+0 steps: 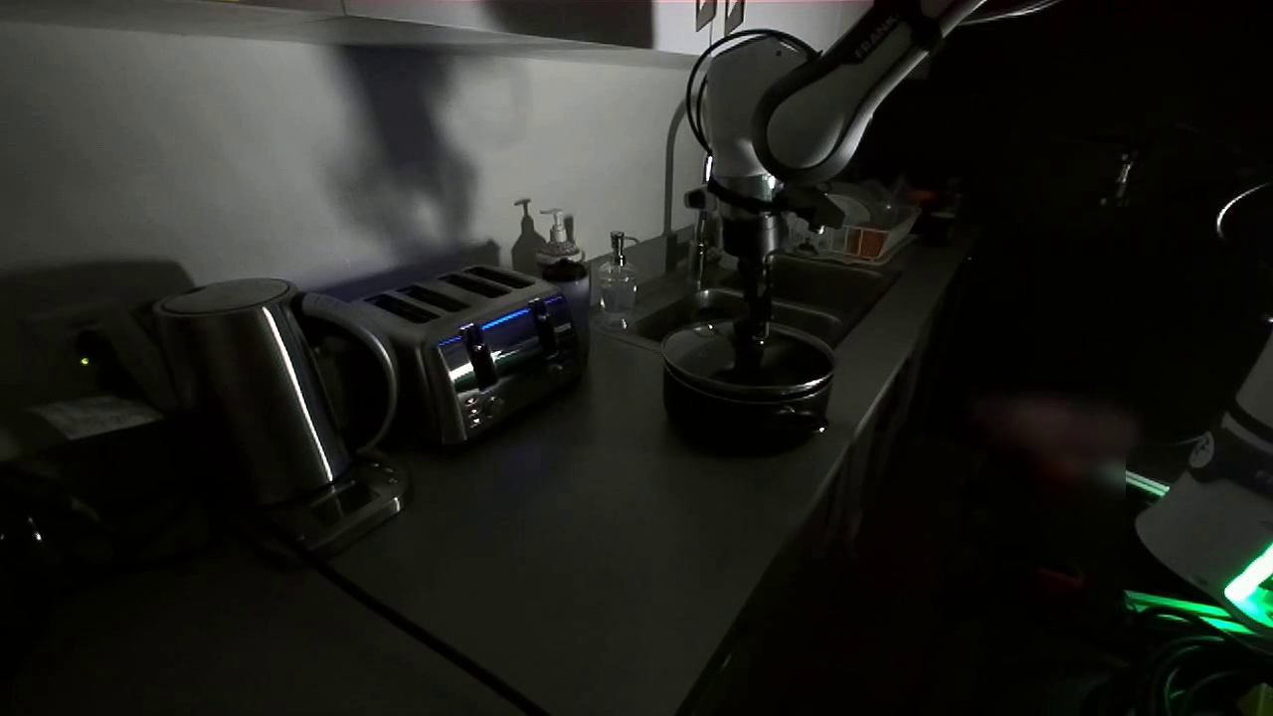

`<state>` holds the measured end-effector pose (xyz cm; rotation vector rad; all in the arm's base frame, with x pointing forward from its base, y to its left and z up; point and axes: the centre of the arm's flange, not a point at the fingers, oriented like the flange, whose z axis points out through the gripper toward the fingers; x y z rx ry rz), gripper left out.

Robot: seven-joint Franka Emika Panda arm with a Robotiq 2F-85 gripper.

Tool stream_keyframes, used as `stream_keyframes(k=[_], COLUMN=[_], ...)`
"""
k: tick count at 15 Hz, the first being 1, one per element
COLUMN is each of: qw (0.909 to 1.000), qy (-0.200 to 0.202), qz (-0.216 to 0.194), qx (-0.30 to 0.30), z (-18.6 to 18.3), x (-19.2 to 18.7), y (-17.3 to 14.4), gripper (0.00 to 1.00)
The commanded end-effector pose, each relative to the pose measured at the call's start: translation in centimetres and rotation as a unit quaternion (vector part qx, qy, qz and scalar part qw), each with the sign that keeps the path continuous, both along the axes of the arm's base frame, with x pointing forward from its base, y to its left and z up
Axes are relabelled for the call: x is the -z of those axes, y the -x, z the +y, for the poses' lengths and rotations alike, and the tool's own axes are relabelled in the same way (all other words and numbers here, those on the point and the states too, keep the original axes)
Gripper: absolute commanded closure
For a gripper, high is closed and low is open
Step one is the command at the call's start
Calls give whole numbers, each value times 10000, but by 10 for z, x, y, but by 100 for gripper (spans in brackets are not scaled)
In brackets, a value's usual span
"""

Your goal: Put the lid on the pot

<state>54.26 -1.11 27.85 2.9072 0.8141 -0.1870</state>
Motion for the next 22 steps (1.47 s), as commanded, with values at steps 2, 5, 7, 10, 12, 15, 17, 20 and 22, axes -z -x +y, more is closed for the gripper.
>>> stream_keyframes(k=[2,5,7,10,12,15,17,20,22], qw=[10000,10000,9999,9998,9996,9992,9989,9983,9978], qy=[92,98,113,189,260,375,436,503,538], qz=[12,18,23,28,34,42,46,40,48], qx=[-7,-6,-6,-23,-56,-119,-177,-296,-381], z=[5,5,5,5,7,13,18,27,32], x=[-6,-5,-4,0,3,8,12,16,19], y=[-7,-7,-7,-7,-6,-3,-1,4,6], gripper=[75,75,75,75,75,75,75,75,75])
